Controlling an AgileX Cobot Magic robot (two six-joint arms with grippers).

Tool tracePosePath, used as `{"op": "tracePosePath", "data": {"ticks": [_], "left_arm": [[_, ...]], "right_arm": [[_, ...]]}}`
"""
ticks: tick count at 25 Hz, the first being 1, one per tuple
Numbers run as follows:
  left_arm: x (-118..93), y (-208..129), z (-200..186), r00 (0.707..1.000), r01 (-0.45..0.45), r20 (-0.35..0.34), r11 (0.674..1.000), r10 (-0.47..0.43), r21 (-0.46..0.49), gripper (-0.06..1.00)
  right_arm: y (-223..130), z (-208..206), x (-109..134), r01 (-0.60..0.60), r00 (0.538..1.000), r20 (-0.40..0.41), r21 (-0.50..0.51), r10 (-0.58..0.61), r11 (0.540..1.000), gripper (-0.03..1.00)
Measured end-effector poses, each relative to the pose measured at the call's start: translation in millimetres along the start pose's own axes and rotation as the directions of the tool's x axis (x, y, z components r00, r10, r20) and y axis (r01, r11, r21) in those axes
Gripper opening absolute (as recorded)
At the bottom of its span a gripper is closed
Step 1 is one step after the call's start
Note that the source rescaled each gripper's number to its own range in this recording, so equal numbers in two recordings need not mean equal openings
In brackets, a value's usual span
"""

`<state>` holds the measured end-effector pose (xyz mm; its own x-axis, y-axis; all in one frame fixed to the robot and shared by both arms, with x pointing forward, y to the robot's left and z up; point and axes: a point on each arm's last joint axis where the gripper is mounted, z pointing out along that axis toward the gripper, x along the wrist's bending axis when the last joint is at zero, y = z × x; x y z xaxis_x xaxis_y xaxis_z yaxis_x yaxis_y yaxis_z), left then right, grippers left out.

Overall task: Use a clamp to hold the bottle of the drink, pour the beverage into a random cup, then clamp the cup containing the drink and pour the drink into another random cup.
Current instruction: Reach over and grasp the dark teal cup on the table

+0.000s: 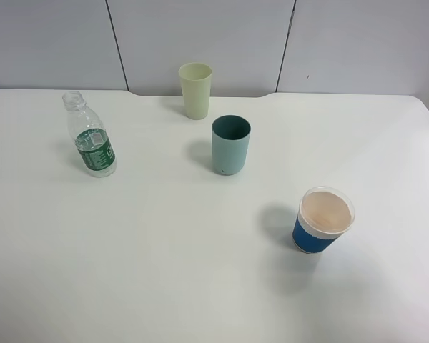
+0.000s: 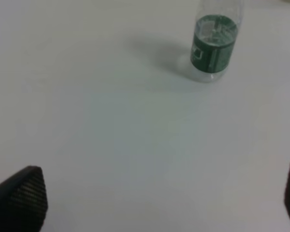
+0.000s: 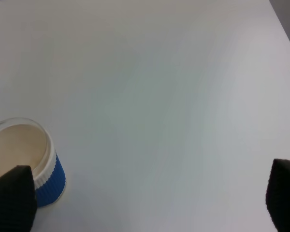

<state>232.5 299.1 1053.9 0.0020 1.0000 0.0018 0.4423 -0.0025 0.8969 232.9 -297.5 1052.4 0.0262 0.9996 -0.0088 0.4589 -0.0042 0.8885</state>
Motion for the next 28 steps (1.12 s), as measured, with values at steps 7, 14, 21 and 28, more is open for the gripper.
{"op": "tracePosePath", "data": {"ticks": [7,14,21,28], "left_arm": [[0.0,0.0,0.0,1.0,0.0,0.0,1.0,0.0,0.0,1.0],[0.0,0.0,0.0,1.0,0.0,0.0,1.0,0.0,0.0,1.0],[0.0,0.0,0.0,1.0,0.0,0.0,1.0,0.0,0.0,1.0],[0.0,0.0,0.0,1.0,0.003,0.0,1.0,-0.003,0.0,1.0]], "right_arm": [[0.0,0.0,0.0,0.0,1.0,0.0,0.0,0.0,1.0,0.83],[0.0,0.0,0.0,0.0,1.0,0.0,0.0,0.0,1.0,0.83],[0.0,0.0,0.0,0.0,1.0,0.0,0.0,0.0,1.0,0.83],[0.0,0.0,0.0,0.0,1.0,0.0,0.0,0.0,1.0,0.83]]}}
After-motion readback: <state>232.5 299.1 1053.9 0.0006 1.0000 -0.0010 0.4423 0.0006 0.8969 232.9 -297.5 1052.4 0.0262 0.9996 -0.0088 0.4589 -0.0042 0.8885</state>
